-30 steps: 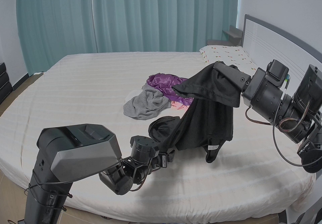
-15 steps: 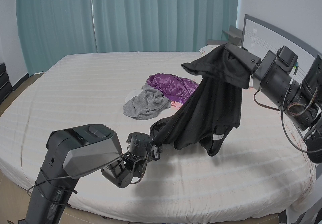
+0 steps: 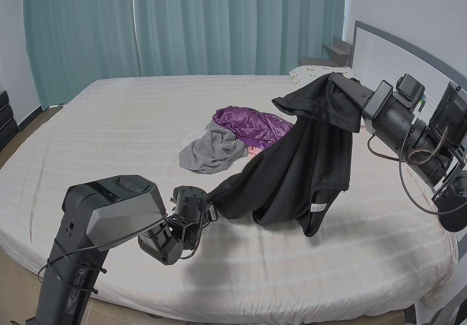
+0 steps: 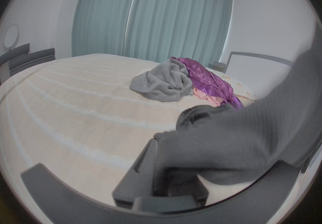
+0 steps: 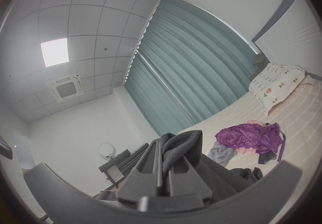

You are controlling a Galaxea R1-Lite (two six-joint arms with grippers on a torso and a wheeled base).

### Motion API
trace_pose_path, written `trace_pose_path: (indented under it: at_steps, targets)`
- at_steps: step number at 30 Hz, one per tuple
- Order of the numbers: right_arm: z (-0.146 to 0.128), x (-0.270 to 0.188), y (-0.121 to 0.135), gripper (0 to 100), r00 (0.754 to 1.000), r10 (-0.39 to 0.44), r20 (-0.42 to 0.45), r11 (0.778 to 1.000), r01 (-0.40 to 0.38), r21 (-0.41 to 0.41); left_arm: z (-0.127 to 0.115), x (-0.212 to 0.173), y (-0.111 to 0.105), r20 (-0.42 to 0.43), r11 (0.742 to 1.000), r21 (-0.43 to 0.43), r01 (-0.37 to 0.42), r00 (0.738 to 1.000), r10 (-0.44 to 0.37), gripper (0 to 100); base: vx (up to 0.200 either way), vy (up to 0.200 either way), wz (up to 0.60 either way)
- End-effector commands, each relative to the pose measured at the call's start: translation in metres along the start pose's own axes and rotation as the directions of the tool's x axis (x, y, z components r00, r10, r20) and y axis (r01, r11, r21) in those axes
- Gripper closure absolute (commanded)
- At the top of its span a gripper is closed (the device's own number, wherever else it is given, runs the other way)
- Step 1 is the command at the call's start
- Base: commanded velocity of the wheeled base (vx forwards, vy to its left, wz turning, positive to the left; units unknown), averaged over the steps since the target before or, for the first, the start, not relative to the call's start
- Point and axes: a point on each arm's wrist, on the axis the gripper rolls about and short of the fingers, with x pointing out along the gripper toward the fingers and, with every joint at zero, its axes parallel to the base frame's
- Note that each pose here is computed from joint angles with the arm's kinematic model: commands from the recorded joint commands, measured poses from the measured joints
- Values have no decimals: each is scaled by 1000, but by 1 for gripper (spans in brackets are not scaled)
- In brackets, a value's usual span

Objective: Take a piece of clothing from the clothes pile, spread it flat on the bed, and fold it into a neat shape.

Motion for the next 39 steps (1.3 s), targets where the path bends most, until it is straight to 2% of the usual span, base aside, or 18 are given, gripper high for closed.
trace_pose_path:
  at_steps: [1,6,10,13,17,21,24,26,28,30,31,32,33,36,39]
  targets:
    - [-12,3,-29,100,995,-91,-42,996,91,3,28,-20,-2,36,998,-61,16,999,-13,100,0,0,0]
    - [-27,9,-63,100,979,-187,-85,982,189,7,59,-53,2,65,991,-135,28,998,-19,100,0,0,0]
    - [-45,20,-88,100,961,-248,-119,968,251,6,87,-82,14,105,982,-189,30,994,-10,100,0,0,0]
    - [-45,30,-93,100,963,-265,-40,964,265,-8,114,-103,24,161,973,-230,38,987,-1,100,0,0,0]
    - [-16,50,-79,100,969,-220,115,975,223,-20,156,-124,36,269,959,-279,59,963,18,100,0,0,0]
    - [22,64,-64,100,940,-193,281,977,210,-32,189,-148,38,318,949,-305,81,948,22,100,0,0,0]
    - [43,62,-48,100,926,-146,348,984,171,-42,211,-173,33,381,924,-350,151,924,-6,100,0,0,0]
    - [44,58,-45,100,928,-137,345,986,163,-46,213,-180,34,392,920,-355,163,920,-12,100,0,0,0]
    - [26,48,-54,100,941,-187,283,979,203,-30,205,-185,38,368,921,-356,158,930,-17,100,0,0,0]
    - [-3,37,-69,100,952,-251,177,967,256,-6,187,-181,43,310,918,-364,155,950,-37,100,0,0,0]
    - [-6,37,-70,100,952,-254,168,966,259,-5,186,-181,43,307,917,-367,156,951,-39,100,0,0,0]
    - [-36,31,-84,100,953,-296,60,955,296,16,172,-175,45,259,905,-393,164,964,-62,100,0,0,0]
    - [-47,29,-90,100,950,-309,33,951,309,23,166,-171,45,240,897,-410,168,968,-72,100,0,0,0]
    - [-63,27,-97,100,950,-310,22,950,309,41,150,-162,42,186,883,-440,163,979,-88,100,0,0,0]
    - [-80,16,-102,100,942,-334,-29,941,335,42,128,-153,40,114,894,-429,126,990,-85,100,0,0,0]
